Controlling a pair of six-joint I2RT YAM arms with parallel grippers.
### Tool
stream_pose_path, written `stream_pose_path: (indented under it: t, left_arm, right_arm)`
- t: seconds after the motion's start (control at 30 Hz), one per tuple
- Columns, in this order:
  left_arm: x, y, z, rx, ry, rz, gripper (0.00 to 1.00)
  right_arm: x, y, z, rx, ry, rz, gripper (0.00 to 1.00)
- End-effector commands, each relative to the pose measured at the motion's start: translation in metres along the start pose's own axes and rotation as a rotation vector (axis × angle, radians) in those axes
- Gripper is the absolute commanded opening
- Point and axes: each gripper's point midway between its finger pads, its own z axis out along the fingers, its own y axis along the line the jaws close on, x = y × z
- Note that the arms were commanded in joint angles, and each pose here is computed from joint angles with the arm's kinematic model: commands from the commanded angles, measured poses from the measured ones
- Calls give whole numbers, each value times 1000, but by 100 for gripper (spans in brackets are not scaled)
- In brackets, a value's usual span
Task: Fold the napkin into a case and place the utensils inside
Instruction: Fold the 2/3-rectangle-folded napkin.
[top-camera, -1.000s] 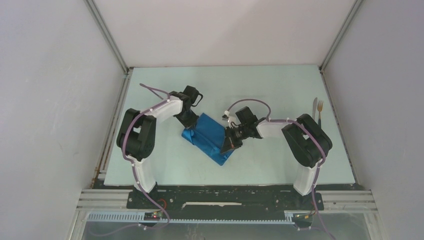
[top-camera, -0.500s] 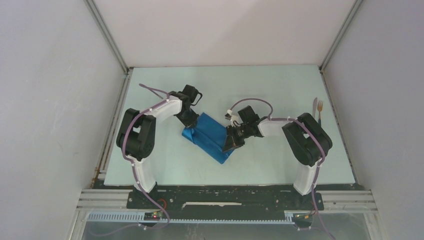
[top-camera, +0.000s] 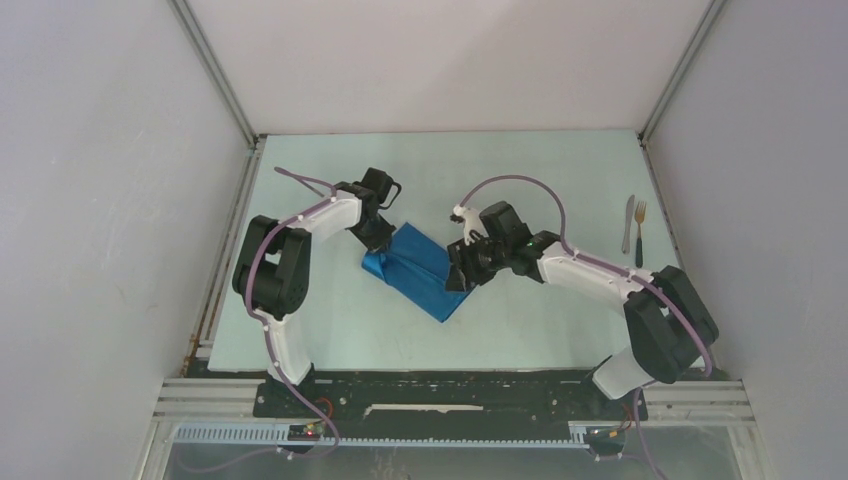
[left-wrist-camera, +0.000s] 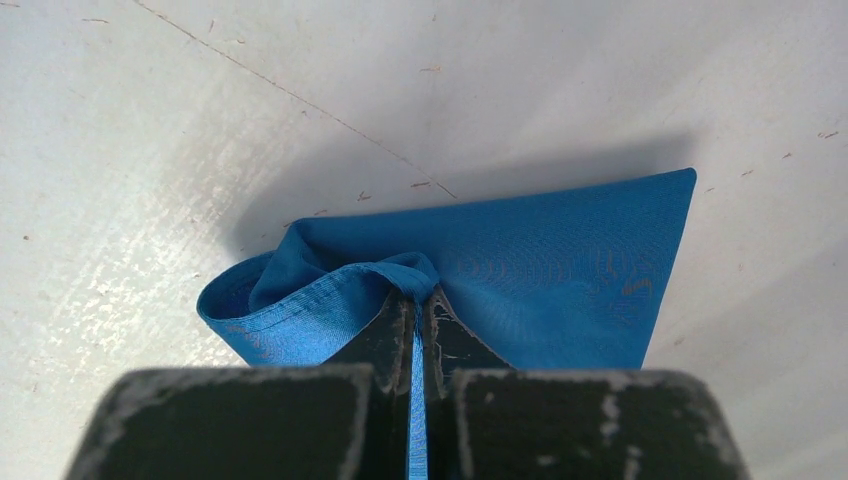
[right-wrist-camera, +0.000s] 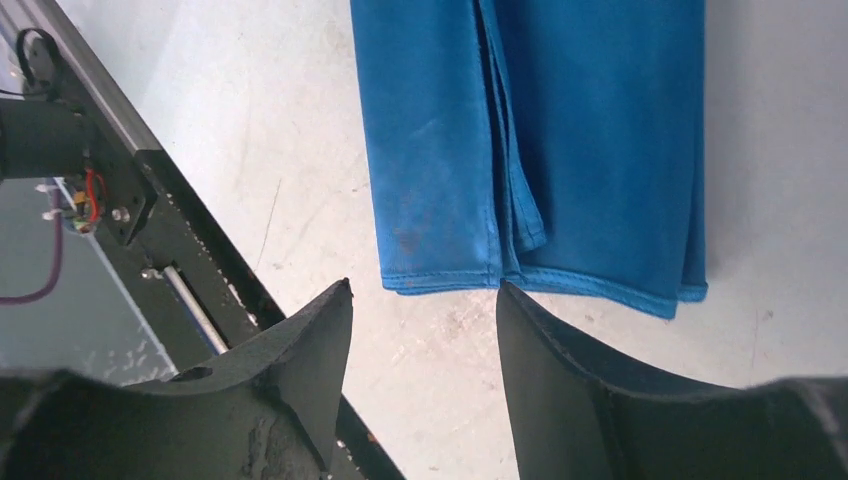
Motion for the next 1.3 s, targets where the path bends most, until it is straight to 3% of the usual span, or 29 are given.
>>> stream_pose_path:
  t: [0.0,0.17,0.4,0.6,0.7,0.77,0.87,1.03,1.27]
  left_arm:
    - [-8,2,3,-5,-37,-8,0]
    - [-8,3,3,-6,-34,-2,0]
    - [-6,1,2,2,-28,-1,0]
    - [-6,-1,-1,15,-24,7,0]
    - [-5,-4,-4,36,-17,23,0]
    - [-4,-7,-7,57,-9,35,2]
    - [-4,-14,-20,107,-5,71,14]
    - [-8,-24,-54,243,-40,147,53]
    - [-10,-38,-125,540,-124,300,94]
  right_arm:
    - [-4,-8,14,57,-3,-88,63]
    - [6,-15,29,102,50,-84,61]
    - [15,-25,41,163,98,-87,48]
    - [18,-31,50,186,127,-82,21]
    - [18,-33,50,198,126,-78,1]
    - [19,-34,51,204,129,-75,0]
    - [21,-33,51,200,142,-64,0]
    - [26,-30,53,190,159,-54,0]
    - [25,-29,51,184,151,-41,0]
